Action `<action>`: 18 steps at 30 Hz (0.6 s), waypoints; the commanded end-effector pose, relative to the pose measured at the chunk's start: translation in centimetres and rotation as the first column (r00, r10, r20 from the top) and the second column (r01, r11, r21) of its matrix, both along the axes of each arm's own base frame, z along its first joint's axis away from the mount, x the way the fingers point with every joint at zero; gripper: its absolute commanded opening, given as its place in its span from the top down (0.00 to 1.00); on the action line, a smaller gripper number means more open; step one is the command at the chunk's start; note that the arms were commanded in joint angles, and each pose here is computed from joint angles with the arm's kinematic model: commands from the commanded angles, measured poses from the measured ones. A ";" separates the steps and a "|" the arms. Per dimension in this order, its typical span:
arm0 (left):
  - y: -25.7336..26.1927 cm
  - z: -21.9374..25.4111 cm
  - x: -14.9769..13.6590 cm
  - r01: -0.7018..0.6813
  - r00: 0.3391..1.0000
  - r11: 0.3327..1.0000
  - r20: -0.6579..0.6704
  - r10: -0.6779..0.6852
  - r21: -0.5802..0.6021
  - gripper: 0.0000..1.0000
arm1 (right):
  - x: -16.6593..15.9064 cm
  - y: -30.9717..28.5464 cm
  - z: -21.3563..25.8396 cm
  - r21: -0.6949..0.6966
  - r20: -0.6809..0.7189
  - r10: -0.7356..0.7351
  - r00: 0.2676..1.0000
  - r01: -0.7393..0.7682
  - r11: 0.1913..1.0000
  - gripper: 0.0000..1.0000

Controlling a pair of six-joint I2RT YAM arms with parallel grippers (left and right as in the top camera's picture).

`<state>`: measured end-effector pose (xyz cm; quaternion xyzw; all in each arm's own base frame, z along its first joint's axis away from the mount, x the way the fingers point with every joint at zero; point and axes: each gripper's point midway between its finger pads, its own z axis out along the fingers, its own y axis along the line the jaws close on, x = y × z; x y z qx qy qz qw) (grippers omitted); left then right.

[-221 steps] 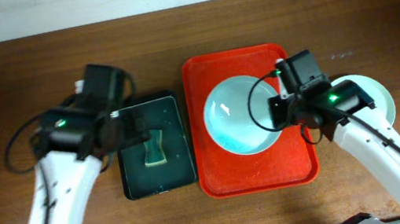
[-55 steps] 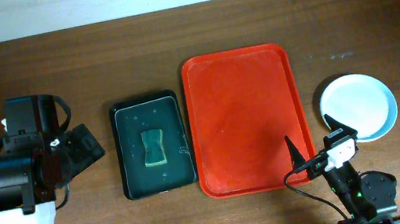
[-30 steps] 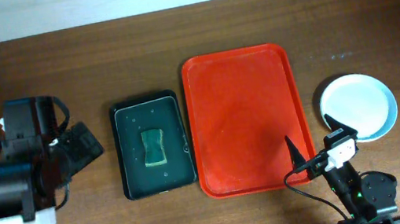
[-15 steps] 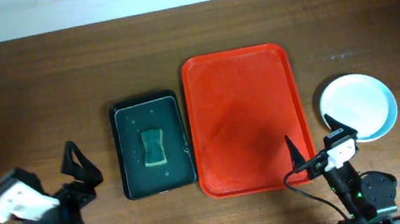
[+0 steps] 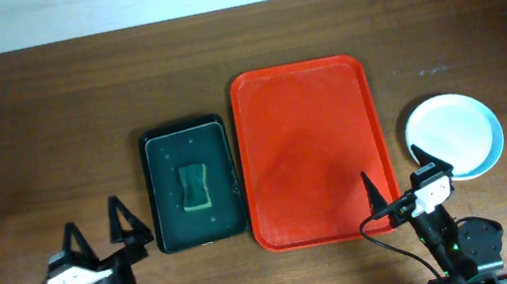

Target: Clean dirty plates on tray and stack at the side

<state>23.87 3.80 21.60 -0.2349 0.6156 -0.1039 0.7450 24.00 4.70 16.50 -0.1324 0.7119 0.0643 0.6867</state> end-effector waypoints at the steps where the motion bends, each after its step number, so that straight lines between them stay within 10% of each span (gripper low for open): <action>1: 0.1 -2.6 0.3 -0.010 0.997 1.000 -0.077 0.010 0.002 0.01 | 0.0 -0.2 -0.3 0.008 -0.005 -0.007 1.000 0.007 1.000 0.02; 18: 0.1 -5.4 0.3 -0.010 0.981 1.000 -0.193 0.011 0.003 0.01 | 0.0 -0.2 -0.3 0.008 -0.005 -0.008 1.000 0.008 1.000 0.02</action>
